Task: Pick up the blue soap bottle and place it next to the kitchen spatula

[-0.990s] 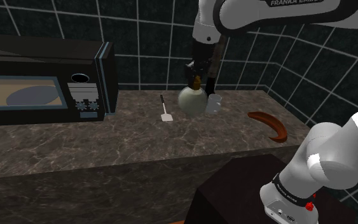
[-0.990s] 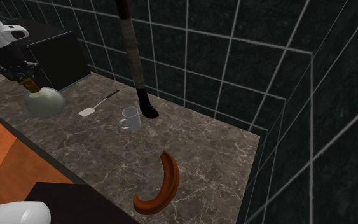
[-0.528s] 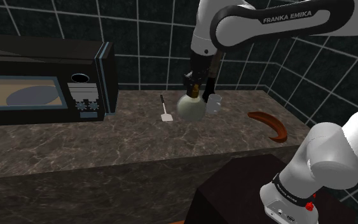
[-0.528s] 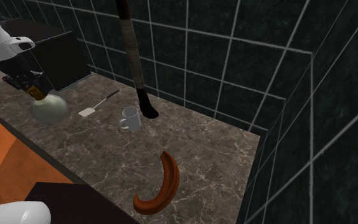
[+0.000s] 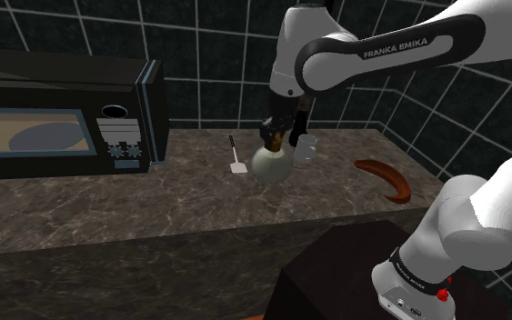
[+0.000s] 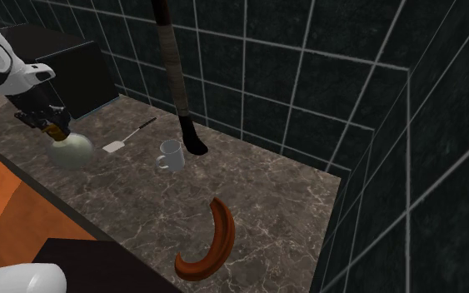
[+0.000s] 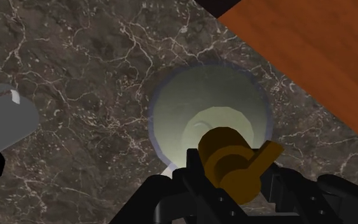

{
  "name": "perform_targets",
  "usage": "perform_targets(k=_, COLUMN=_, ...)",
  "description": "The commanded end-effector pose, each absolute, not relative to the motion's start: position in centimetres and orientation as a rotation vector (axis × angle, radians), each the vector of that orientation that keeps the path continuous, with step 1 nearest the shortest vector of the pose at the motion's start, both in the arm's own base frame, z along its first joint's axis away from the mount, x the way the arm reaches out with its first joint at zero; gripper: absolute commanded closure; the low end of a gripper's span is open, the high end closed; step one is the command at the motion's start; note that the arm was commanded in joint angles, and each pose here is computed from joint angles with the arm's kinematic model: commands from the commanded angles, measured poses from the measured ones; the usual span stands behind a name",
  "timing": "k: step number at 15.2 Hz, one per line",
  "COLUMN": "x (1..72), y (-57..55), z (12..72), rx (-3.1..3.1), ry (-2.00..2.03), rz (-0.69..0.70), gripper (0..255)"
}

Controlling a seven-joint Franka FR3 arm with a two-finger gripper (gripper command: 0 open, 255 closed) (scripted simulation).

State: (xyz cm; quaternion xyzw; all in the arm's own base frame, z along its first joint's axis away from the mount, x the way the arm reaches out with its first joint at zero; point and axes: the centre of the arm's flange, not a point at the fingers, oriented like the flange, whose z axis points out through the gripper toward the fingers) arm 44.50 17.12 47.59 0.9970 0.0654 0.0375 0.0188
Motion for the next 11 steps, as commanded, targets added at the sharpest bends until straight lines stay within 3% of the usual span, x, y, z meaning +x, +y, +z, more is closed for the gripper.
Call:
perform_targets(k=1, x=44.5, y=17.1, z=46.5, rx=3.095, ry=0.203, rz=0.118, gripper=255)
perform_targets(k=11, x=44.5, y=17.1, z=41.2, rx=3.095, ry=0.203, rz=0.118, gripper=255)
